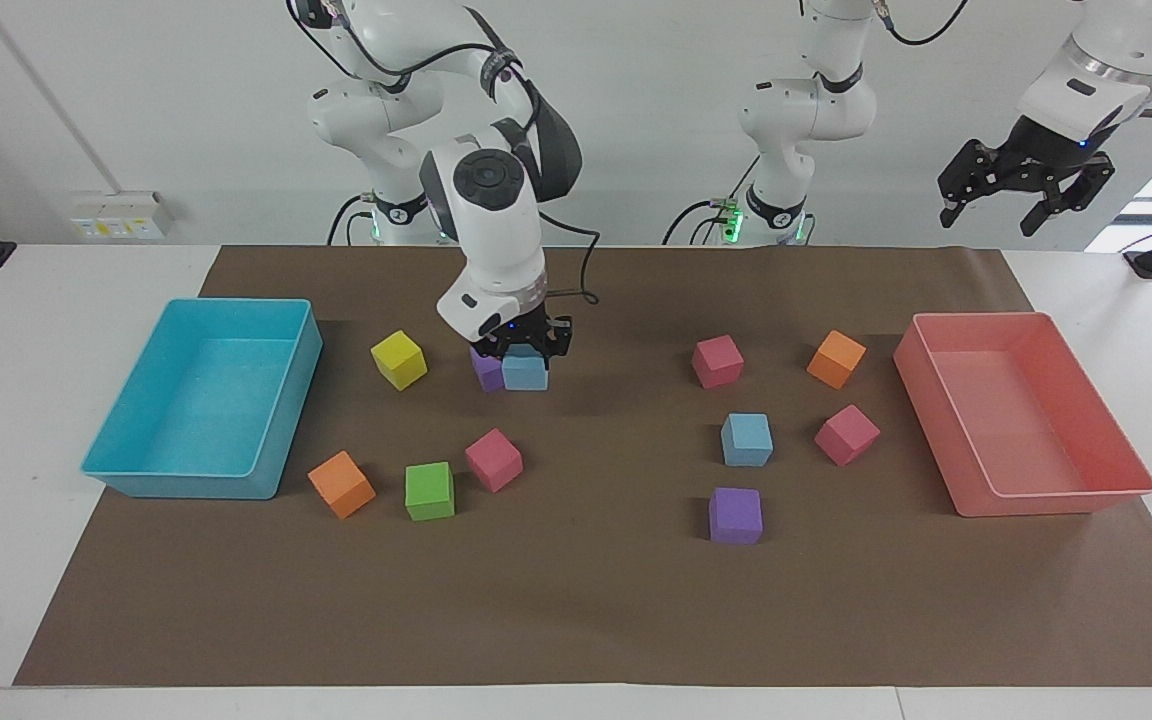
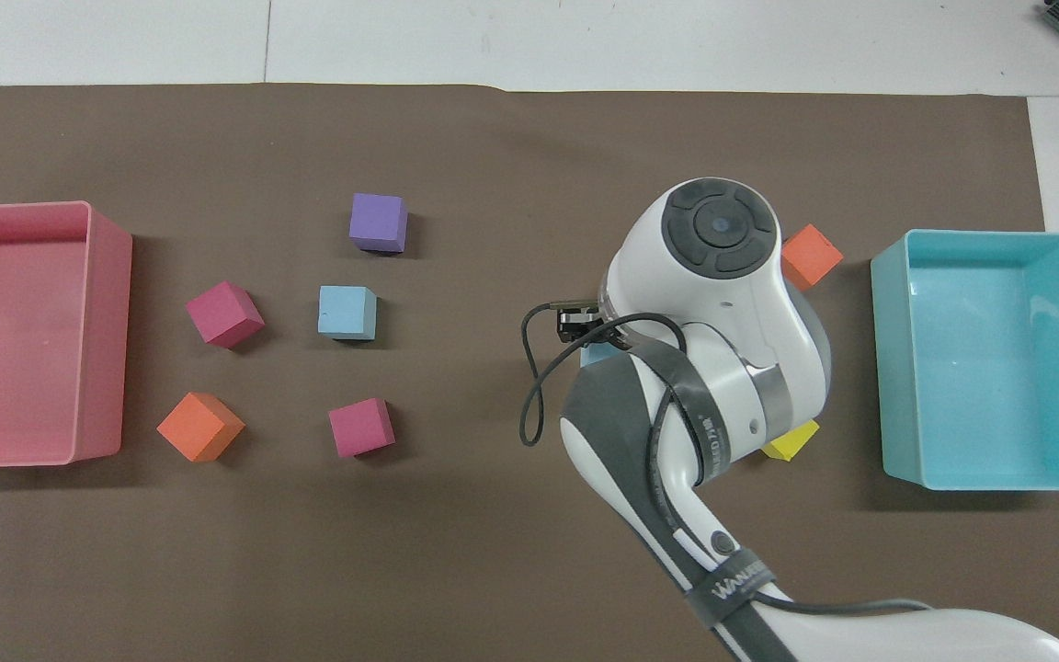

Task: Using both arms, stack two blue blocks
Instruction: 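Carry the light-blue cube with the right gripper toward the table center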

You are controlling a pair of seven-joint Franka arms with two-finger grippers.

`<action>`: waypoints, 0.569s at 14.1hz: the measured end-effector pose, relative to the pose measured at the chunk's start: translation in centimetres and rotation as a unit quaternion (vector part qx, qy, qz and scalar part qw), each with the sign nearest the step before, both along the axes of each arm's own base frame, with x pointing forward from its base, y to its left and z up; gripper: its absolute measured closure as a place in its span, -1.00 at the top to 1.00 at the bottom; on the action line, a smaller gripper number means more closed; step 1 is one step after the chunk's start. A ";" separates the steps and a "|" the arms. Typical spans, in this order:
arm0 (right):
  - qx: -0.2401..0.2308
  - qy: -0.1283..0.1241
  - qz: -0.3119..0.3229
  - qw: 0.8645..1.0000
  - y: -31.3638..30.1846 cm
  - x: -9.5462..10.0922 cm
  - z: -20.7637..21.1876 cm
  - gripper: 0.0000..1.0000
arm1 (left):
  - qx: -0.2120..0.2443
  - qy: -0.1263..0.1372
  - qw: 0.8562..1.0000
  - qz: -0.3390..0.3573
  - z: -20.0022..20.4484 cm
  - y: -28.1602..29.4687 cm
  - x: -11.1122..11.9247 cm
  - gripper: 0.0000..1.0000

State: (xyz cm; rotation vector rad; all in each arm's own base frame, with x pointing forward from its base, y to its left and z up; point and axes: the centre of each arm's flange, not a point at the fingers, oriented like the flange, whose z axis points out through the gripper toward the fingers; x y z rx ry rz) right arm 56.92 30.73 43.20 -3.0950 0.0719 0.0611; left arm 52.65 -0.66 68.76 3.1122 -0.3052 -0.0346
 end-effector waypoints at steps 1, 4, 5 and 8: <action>0.001 -0.005 -0.003 1.000 1.7 0.1 -0.8 0.14 | 0.000 0.000 1.000 0.000 0.0 0.0 0.0 1.00; 0.006 -0.020 0.007 1.000 5.8 0.1 -3.8 0.14 | 0.000 0.000 1.000 0.000 0.0 0.0 0.0 1.00; 0.007 -0.020 0.012 1.000 6.5 0.0 -4.7 0.14 | 0.000 0.000 1.000 0.000 0.0 0.0 0.0 1.00; 0.010 -0.026 0.027 0.999 8.3 -0.3 -6.8 0.14 | 0.000 0.000 1.000 0.000 0.0 0.0 0.0 1.00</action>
